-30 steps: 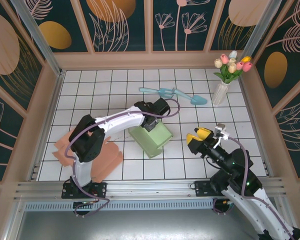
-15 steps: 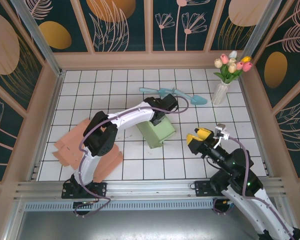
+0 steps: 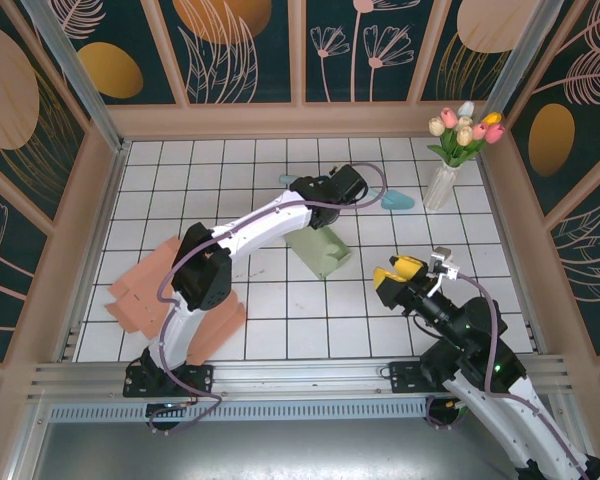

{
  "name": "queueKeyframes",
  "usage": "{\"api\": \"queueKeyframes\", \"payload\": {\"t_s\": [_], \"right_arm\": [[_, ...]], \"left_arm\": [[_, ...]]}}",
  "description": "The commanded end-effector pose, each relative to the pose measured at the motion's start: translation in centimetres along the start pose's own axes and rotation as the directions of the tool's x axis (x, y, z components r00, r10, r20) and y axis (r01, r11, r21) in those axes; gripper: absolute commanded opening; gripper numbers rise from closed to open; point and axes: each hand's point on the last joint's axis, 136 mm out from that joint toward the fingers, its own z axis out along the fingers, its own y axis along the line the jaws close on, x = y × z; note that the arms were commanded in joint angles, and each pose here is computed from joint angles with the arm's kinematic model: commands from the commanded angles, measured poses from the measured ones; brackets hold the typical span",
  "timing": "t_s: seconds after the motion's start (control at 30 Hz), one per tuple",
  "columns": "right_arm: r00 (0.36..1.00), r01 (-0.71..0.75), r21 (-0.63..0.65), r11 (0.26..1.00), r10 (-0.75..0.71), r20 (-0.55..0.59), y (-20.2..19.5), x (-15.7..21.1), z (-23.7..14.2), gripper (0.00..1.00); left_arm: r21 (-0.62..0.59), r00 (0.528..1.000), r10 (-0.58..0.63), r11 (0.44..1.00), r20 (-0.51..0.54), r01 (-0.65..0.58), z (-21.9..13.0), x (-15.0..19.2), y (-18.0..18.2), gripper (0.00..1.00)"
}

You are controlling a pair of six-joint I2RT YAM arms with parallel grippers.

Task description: Fold the paper box

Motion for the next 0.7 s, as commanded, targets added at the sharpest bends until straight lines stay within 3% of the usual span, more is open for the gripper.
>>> {"api": "queueKeyframes", "payload": {"t_s": [0.0, 0.1, 0.2, 0.27, 0.47, 0.57, 0.67], "right_arm": [[1.0, -0.008, 0.0, 1.0, 0.008, 0.024, 0.2, -0.7, -0.4, 0.71], [1.0, -0.011, -0.007, 1.0, 0.011, 0.02, 0.4, -0.6, -0.4, 0.71], [1.0, -0.015, -0.018, 1.0, 0.015, 0.019, 0.6, -0.6, -0.4, 0.71], [1.0, -0.018, -0.023, 1.0, 0.018, 0.017, 0.6, -0.6, -0.4, 0.72], [1.0, -0.019, -0.018, 1.0, 0.019, 0.015, 0.5, -0.5, -0.4, 0.72], [1.0, -0.02, -0.017, 1.0, 0.02, 0.016, 0.5, -0.5, -0.4, 0.72], [1.0, -0.021, -0.015, 1.0, 0.021, 0.012, 0.4, -0.4, -0.3, 0.72]], "left_arm": [[-0.091, 0.975, -0.216, 0.971, 0.047, 0.22, -2.7, -1.5, 3.9, 0.4], [-0.101, 0.88, -0.472, 0.874, 0.045, 0.474, -5.4, -0.6, 6.3, 0.6], [-0.022, 0.758, -0.652, 0.758, -0.002, 0.652, -7.3, 0.8, 6.2, 0.65], [0.01, 0.649, -0.759, 0.649, -0.052, 0.76, -8.0, 2.0, 5.7, 0.82], [-0.03, 0.364, -0.877, 0.392, -0.314, 0.919, -8.1, 5.3, 1.1, 0.79], [-0.021, 0.308, -0.882, 0.337, -0.357, 0.941, -7.3, 5.7, -0.7, 0.78], [-0.004, 0.297, -0.878, 0.322, -0.374, 0.947, -6.5, 5.9, -1.9, 0.75]]}}
